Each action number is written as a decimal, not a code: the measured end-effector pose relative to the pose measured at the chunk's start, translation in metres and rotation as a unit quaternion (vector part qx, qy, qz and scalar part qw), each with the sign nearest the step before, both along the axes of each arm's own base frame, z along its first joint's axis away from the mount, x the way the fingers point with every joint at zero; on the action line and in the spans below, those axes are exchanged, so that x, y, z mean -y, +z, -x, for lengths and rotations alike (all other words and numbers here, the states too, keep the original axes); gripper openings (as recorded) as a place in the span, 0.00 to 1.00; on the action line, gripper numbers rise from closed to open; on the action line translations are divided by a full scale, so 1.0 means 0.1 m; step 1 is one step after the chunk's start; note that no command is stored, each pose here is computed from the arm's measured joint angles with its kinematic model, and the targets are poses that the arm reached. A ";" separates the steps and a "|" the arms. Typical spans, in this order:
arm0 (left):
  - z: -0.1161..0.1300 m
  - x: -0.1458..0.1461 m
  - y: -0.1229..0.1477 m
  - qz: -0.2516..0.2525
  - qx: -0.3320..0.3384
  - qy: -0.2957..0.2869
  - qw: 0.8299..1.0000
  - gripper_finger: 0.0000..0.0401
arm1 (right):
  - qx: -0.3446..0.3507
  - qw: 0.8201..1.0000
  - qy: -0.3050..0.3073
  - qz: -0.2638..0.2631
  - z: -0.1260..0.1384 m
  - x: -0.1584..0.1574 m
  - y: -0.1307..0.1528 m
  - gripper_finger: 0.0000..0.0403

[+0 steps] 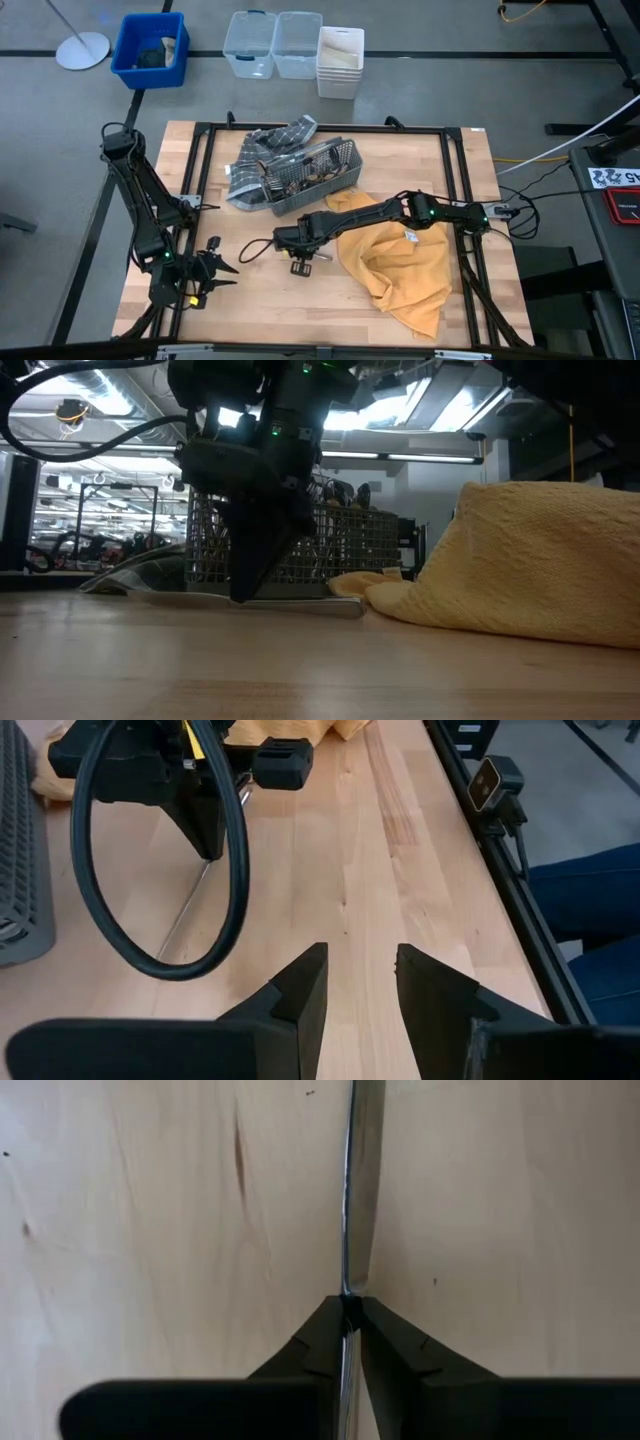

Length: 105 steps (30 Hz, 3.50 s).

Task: Sort silverware
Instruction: Put the silver knife into the gray silverware basket

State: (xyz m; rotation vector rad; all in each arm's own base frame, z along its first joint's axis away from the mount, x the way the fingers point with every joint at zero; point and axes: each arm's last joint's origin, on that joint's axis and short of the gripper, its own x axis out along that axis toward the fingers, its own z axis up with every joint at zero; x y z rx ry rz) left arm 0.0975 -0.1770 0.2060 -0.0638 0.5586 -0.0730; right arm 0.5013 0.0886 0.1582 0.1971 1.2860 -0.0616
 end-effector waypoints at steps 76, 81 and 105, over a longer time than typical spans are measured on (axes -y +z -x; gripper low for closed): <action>-1.43 -0.63 -1.06 -0.215 -0.147 0.089 0.961 0.02 | -0.024 1.000 0.007 0.008 0.05 0.00 0.02 0.10; -1.43 -0.63 -1.06 -0.218 -0.146 0.091 0.961 0.08 | -0.026 1.000 0.007 0.008 0.06 0.00 0.02 0.10; -1.32 -0.46 -1.07 -0.232 -0.138 0.060 0.961 0.12 | 0.001 0.998 0.018 0.068 0.03 0.03 -0.15 0.40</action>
